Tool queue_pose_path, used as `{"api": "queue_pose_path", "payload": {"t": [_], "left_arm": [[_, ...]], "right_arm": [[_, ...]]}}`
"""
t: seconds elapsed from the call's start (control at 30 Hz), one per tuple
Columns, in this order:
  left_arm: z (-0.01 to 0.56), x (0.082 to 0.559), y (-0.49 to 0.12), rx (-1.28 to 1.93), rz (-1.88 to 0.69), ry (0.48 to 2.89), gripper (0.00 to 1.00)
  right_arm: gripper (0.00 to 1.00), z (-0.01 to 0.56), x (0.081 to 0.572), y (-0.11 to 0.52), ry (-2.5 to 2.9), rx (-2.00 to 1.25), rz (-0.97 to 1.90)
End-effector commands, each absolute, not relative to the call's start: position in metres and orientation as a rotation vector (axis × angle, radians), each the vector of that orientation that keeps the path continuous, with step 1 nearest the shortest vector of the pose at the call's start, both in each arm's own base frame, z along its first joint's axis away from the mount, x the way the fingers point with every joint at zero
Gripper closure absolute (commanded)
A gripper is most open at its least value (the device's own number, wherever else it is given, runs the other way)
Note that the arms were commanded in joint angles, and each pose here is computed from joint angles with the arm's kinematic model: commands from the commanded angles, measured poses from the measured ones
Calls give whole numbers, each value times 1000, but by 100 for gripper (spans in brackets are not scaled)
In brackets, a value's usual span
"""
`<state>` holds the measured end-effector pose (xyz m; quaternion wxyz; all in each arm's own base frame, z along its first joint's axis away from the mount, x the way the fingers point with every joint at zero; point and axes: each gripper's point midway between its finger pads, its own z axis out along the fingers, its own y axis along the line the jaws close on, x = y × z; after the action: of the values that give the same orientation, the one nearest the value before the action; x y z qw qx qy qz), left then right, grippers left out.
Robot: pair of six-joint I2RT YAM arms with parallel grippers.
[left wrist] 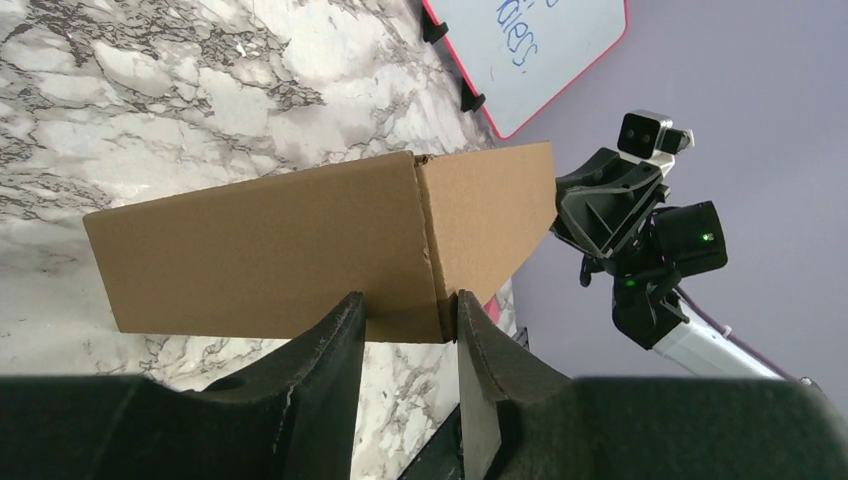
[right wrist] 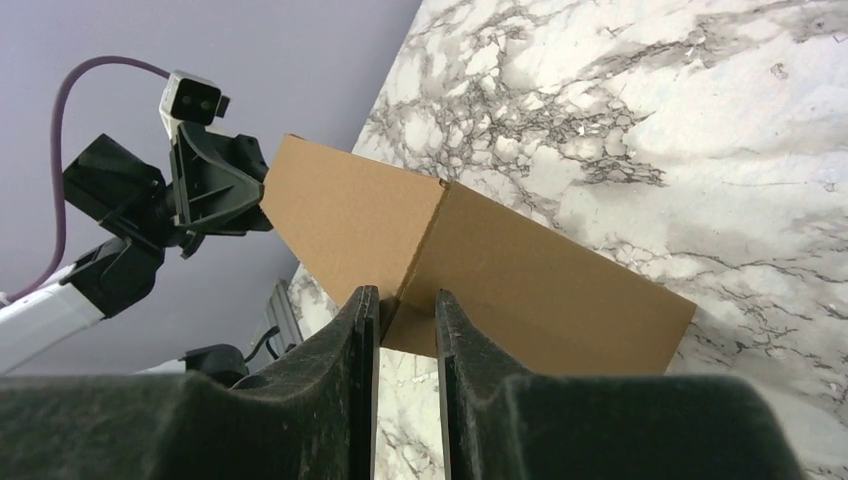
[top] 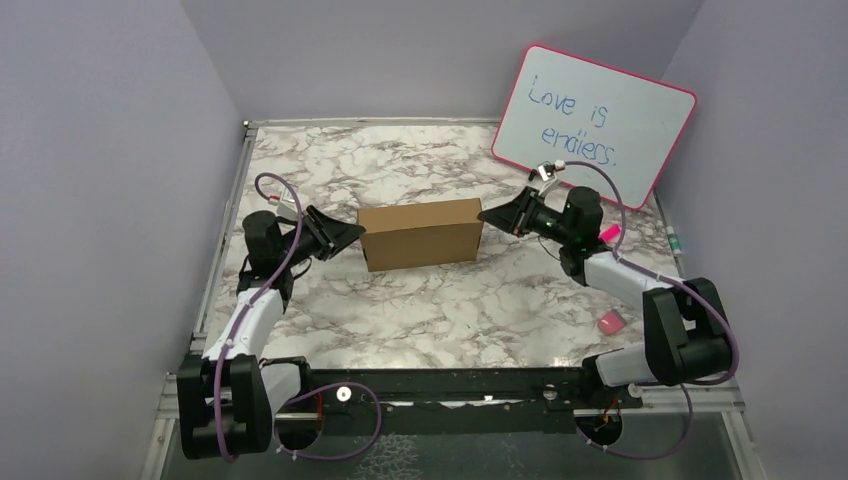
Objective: Fold the paper box
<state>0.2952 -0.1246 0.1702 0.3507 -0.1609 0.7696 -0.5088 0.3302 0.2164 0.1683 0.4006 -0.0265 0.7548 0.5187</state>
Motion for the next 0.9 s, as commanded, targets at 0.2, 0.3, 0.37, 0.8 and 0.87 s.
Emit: {"api": "queue_pose_path", "payload": {"t": [0.2, 0.3, 0.37, 0.8, 0.87], "left_arm": [[127, 296, -89, -619, -973, 2180, 46], [151, 306, -85, -488, -919, 2154, 35], [168, 313, -84, -402, -892, 2133, 31], [256, 329, -99, 121, -651, 1977, 22], [266, 327, -108, 229, -583, 1940, 20]], "right_arm": [[78, 149, 318, 203, 2175, 69, 1215], [69, 179, 332, 204, 2108, 43, 1202], [62, 196, 337, 206, 2073, 25, 1210], [22, 245, 314, 194, 1891, -214, 1078], [12, 249, 306, 190, 1857, -252, 1040]]}}
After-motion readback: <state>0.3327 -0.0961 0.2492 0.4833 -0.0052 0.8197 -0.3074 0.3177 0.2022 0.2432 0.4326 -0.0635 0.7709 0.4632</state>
